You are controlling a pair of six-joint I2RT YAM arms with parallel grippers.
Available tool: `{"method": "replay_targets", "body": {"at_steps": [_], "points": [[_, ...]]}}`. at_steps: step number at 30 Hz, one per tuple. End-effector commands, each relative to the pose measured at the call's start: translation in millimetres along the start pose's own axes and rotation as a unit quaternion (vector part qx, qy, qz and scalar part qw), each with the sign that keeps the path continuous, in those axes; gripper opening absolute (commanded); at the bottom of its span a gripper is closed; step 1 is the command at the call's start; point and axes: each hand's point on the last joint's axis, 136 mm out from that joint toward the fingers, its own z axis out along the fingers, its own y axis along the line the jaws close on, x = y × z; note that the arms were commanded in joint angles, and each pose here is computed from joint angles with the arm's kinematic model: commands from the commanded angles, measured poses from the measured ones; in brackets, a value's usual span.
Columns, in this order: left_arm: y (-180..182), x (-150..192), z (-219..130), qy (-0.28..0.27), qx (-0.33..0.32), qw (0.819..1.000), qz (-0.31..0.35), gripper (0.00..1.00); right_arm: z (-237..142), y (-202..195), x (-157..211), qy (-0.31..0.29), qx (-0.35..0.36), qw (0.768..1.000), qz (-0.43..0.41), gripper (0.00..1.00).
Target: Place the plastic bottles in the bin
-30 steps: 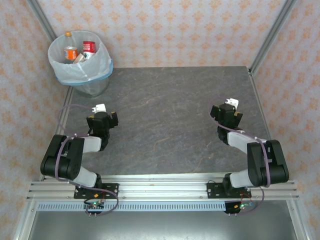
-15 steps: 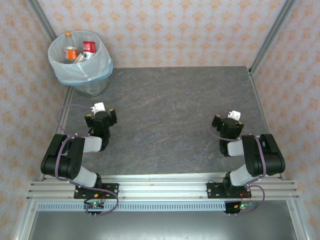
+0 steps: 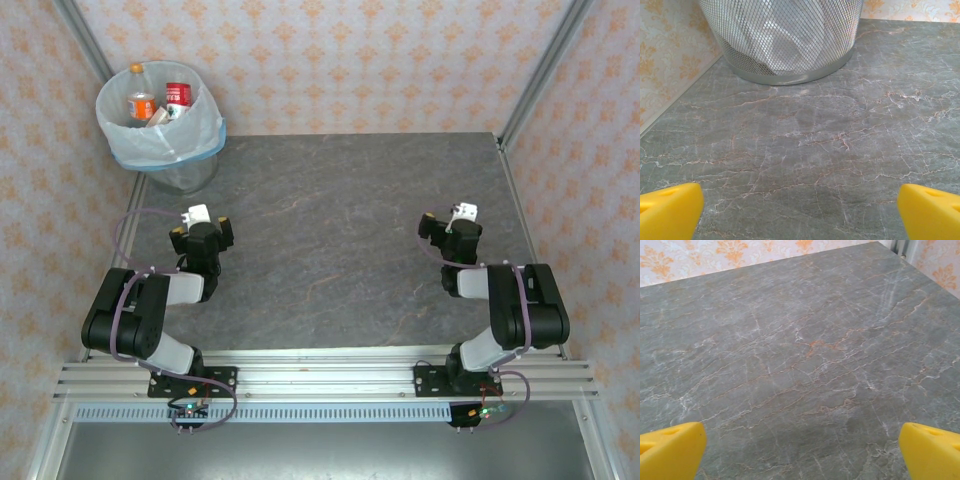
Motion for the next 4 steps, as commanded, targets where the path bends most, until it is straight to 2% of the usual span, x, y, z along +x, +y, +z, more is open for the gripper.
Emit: {"method": "replay_targets", "body": {"at_steps": [1,4], "points": [[4,-13,0,-0.021,-0.013,1.0,0.0,1.0,-1,4,2,0.004,-0.015,1.0,-0.007,0.99],[3,-13,-1,-0.022,-0.011,1.0,0.001,1.0,-1,-7,1,0.002,0.018,1.0,0.005,0.99]]}}
